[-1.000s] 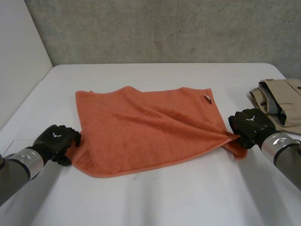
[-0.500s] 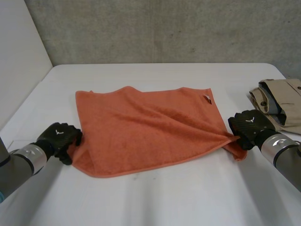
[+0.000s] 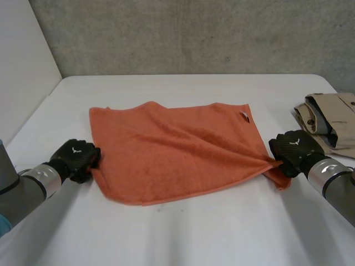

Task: Fold the laundry.

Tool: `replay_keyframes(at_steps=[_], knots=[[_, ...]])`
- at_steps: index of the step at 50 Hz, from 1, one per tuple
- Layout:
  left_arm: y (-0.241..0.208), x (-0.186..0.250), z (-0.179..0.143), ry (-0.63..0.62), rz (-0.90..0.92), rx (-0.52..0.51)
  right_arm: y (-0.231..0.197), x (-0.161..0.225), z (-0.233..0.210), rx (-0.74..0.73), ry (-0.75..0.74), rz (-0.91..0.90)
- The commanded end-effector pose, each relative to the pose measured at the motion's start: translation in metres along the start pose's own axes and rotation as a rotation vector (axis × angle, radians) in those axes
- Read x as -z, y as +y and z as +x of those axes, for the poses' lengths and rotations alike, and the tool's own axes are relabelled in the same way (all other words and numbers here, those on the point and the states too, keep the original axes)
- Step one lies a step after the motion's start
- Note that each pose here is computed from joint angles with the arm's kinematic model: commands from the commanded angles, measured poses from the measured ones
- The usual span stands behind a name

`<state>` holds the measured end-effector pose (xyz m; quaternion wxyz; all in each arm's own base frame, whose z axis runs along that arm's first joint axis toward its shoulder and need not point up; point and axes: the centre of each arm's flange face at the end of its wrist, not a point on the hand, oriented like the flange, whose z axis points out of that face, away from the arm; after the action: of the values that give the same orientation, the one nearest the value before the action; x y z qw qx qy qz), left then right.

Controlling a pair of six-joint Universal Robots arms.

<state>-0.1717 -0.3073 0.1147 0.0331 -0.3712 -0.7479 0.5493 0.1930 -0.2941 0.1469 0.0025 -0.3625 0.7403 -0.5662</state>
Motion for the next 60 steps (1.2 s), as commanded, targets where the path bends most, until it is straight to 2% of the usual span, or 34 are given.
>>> replay_keyframes(at_steps=[1, 8, 13, 16, 21, 25, 31, 37, 39, 44, 52, 60], knots=[[-0.006, 0.004, -0.009, -0.072, -0.018, -0.014, -0.001, 0.000, 0.001, 0.005, 0.002, 0.002], [-0.031, 0.038, -0.025, -0.258, -0.036, -0.051, -0.009, 0.006, 0.004, 0.046, -0.002, -0.015], [-0.051, 0.085, -0.019, -0.319, -0.074, -0.097, -0.041, 0.043, 0.010, 0.205, -0.044, -0.064], [-0.053, 0.104, -0.010, -0.298, -0.124, -0.123, -0.050, 0.065, 0.008, 0.285, -0.092, -0.127], [-0.049, 0.142, 0.018, -0.189, -0.264, -0.179, -0.063, 0.100, 0.004, 0.388, -0.162, -0.190], [-0.047, 0.147, 0.026, -0.152, -0.277, -0.184, -0.069, 0.112, 0.001, 0.419, -0.186, -0.186], [-0.046, 0.131, 0.020, -0.185, -0.226, -0.199, -0.055, 0.088, -0.006, 0.353, -0.199, -0.183], [-0.035, 0.090, 0.005, -0.226, -0.182, -0.194, -0.024, 0.047, -0.020, 0.309, -0.246, -0.217], [-0.034, 0.082, 0.005, -0.215, -0.177, -0.177, -0.022, 0.042, -0.020, 0.289, -0.249, -0.220], [-0.030, 0.060, 0.003, -0.193, -0.184, -0.085, -0.013, 0.024, -0.017, 0.130, -0.249, -0.252], [-0.031, 0.051, -0.004, -0.216, -0.178, -0.061, -0.018, 0.017, -0.002, -0.010, -0.220, -0.263], [-0.030, 0.047, -0.004, -0.212, -0.182, -0.063, -0.016, 0.028, -0.011, -0.065, -0.337, -0.319]])
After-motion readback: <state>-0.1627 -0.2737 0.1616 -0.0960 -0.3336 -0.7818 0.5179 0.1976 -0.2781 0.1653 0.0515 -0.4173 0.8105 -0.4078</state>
